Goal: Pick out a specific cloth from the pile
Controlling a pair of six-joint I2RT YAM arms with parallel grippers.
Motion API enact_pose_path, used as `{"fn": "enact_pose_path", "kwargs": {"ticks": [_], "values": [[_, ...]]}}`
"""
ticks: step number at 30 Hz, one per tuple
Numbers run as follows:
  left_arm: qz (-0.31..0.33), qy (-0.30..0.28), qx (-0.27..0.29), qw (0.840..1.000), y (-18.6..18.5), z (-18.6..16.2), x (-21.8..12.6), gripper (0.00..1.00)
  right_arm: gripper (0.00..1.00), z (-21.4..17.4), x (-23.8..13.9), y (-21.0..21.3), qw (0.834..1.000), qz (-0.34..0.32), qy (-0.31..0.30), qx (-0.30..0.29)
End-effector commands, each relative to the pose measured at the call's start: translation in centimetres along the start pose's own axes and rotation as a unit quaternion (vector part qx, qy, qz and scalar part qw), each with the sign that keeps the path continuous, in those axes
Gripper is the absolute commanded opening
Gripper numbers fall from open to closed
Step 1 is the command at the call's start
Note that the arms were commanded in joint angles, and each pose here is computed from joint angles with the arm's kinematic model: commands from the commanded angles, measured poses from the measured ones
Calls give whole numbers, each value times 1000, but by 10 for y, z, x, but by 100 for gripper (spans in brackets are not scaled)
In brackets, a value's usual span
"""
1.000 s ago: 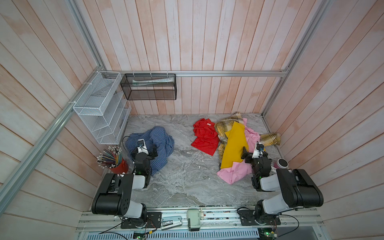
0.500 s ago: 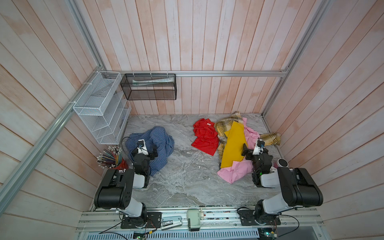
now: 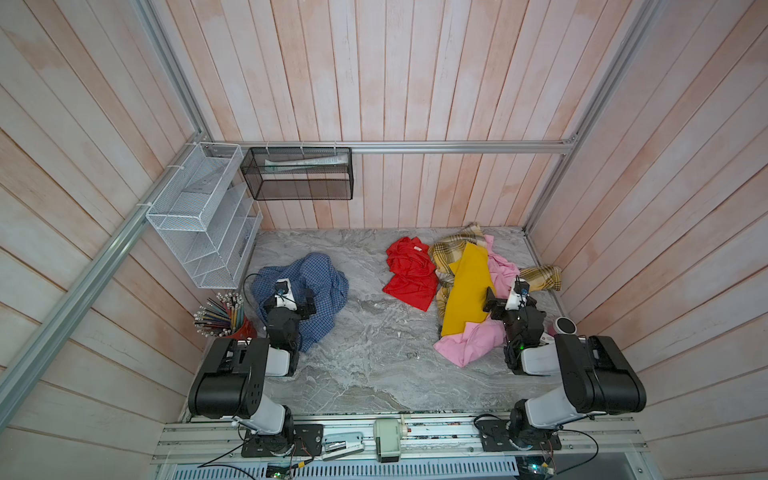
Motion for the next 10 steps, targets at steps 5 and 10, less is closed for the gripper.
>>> {"fn": "enact_pose_path", "kwargs": {"ticks": [5,10], "values": [[-15,2,-4,1000,0,4,5,100,98,1,3,-2,1000,-1,3,3],[-15,1,-4,1000,0,3,3,100,98,1,3,-2,1000,0,2,4]]}}
Point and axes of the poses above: each gripper's point midway between its finger pads, its own x axis out along the fingers, its own y axis along the line the jaws close on, z = x × y, the point moved 4 cm from there along -x, back along the fingers, and after that the axes turned 3 degrees about -x, right-handed, at the moved point
